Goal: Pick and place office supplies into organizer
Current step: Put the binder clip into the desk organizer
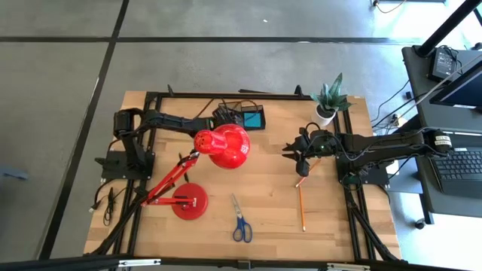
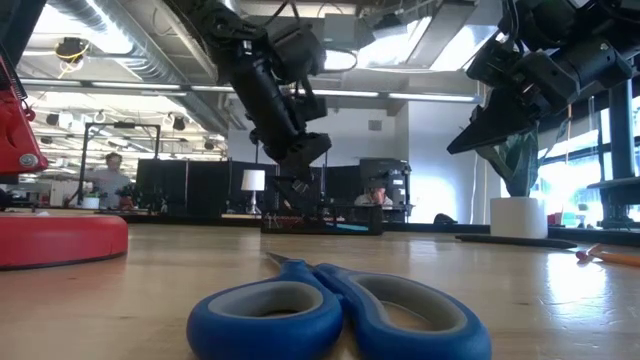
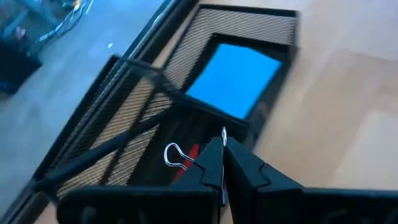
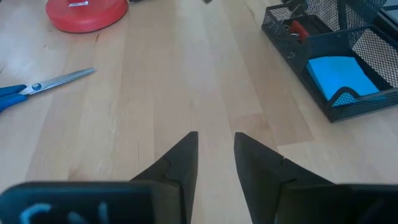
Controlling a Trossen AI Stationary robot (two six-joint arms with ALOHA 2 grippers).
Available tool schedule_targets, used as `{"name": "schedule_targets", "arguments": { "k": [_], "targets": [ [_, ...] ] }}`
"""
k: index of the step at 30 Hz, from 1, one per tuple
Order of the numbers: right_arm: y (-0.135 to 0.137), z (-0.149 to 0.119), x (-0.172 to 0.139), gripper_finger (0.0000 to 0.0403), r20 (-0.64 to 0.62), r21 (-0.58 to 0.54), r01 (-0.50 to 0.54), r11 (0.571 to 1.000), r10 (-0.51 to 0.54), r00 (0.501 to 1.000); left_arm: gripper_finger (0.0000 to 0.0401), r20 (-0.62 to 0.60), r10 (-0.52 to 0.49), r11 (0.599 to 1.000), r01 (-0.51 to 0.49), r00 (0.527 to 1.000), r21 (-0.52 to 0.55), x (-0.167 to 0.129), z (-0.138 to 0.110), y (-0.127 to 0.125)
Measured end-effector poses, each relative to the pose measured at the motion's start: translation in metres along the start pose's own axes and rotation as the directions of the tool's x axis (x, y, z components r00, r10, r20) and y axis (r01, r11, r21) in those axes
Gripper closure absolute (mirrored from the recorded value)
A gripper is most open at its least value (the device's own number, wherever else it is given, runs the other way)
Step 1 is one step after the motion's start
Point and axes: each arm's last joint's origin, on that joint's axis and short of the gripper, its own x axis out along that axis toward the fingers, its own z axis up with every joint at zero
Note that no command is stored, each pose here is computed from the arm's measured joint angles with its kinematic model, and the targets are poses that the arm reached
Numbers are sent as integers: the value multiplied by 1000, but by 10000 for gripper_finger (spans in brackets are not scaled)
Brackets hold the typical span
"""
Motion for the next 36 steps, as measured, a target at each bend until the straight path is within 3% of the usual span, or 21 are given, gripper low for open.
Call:
{"name": "schedule_targets", "arguments": {
  "k": [7, 16, 36],
  "targets": [
    [0, 0, 0, 295, 1, -2, 0, 1000, 0, 1000, 398, -28, 12, 996, -14, 1000, -87, 13, 0, 19],
    [0, 0, 0, 295, 0, -4, -1, 1000, 1, 1000, 398, -99, 32, 994, -42, 995, -100, 37, -13, 20],
    [0, 0, 0, 295, -1, -4, -2, 1000, 2, 1000, 398, -103, 27, 987, -43, 994, -156, 38, -14, 20]
  ]
}}
